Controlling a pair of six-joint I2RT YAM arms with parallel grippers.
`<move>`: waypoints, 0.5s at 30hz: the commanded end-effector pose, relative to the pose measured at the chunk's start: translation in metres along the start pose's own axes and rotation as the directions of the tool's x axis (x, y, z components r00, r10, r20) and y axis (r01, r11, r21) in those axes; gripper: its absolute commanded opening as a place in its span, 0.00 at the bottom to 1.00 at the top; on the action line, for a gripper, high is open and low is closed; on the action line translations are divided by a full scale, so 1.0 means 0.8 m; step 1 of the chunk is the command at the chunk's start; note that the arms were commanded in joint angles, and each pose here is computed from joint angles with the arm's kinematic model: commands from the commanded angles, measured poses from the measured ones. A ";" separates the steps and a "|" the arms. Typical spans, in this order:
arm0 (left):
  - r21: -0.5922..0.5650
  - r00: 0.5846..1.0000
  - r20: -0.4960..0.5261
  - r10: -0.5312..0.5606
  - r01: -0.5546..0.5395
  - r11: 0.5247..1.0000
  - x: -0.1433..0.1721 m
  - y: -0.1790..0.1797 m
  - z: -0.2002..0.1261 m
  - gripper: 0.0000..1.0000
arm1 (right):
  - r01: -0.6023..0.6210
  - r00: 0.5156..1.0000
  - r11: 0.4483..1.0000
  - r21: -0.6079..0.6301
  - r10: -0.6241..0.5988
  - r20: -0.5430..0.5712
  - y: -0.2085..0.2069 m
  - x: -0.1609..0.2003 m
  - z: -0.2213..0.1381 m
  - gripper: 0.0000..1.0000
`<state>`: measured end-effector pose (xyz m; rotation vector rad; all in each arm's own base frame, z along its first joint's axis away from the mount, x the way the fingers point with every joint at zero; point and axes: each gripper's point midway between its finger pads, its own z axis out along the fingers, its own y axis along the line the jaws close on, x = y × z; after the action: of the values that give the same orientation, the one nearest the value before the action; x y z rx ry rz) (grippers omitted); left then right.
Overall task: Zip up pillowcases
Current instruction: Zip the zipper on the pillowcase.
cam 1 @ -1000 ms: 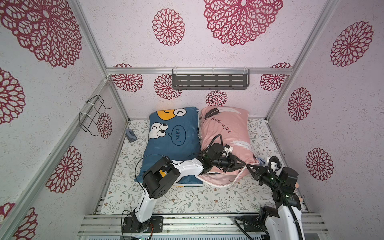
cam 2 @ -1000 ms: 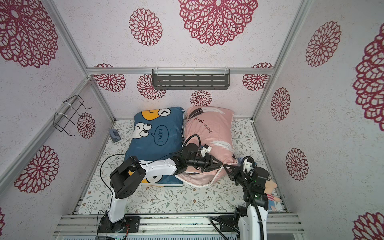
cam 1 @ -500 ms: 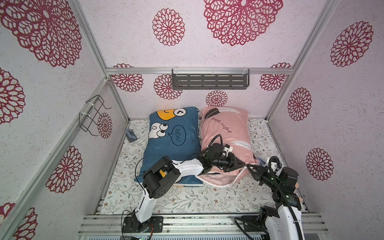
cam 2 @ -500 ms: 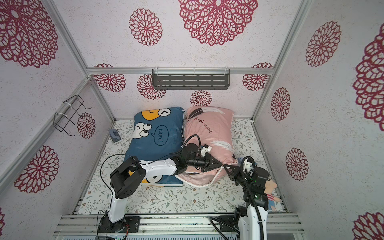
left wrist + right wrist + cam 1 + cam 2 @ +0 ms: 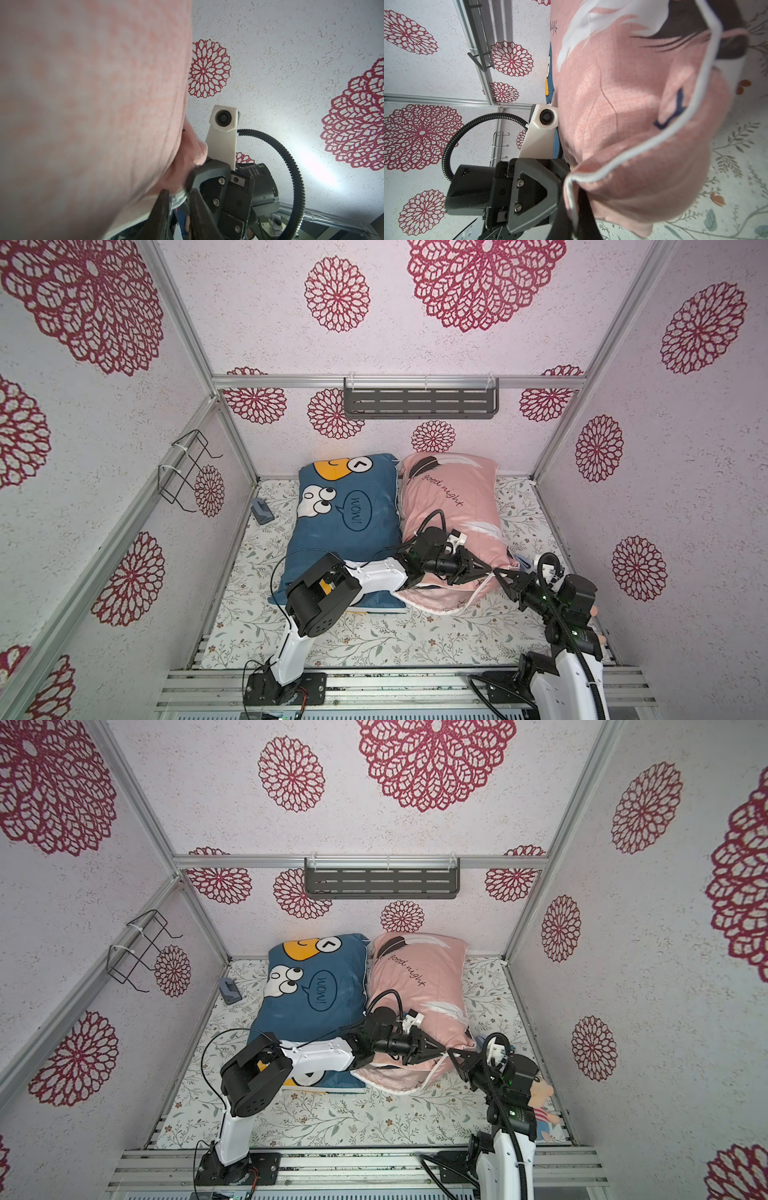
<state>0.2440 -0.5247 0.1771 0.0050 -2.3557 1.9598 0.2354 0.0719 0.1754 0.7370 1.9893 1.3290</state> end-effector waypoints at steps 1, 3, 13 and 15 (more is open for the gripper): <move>0.011 1.000 -0.027 0.004 -0.004 1.000 0.011 0.002 0.005 0.18 | 0.041 0.999 0.999 -0.034 -0.040 0.030 0.021 -0.009 -0.004 0.00; 0.010 1.000 -0.025 0.003 -0.003 1.000 0.011 0.003 0.005 0.16 | 0.040 0.999 0.999 -0.032 -0.039 0.032 0.020 -0.010 -0.004 0.00; 0.008 0.999 -0.037 -0.001 0.001 1.000 0.014 0.007 0.009 0.23 | 0.040 0.999 0.998 -0.043 -0.038 0.032 0.024 -0.010 -0.005 0.00; 0.012 0.999 -0.037 -0.001 0.002 1.000 0.014 0.006 0.009 0.27 | 0.039 0.999 0.998 -0.047 -0.038 0.029 0.024 -0.009 -0.005 0.00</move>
<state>0.2412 -0.5263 0.1772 -0.0045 -2.3466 1.9612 0.2358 0.0711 0.1753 0.7508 1.9861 1.3288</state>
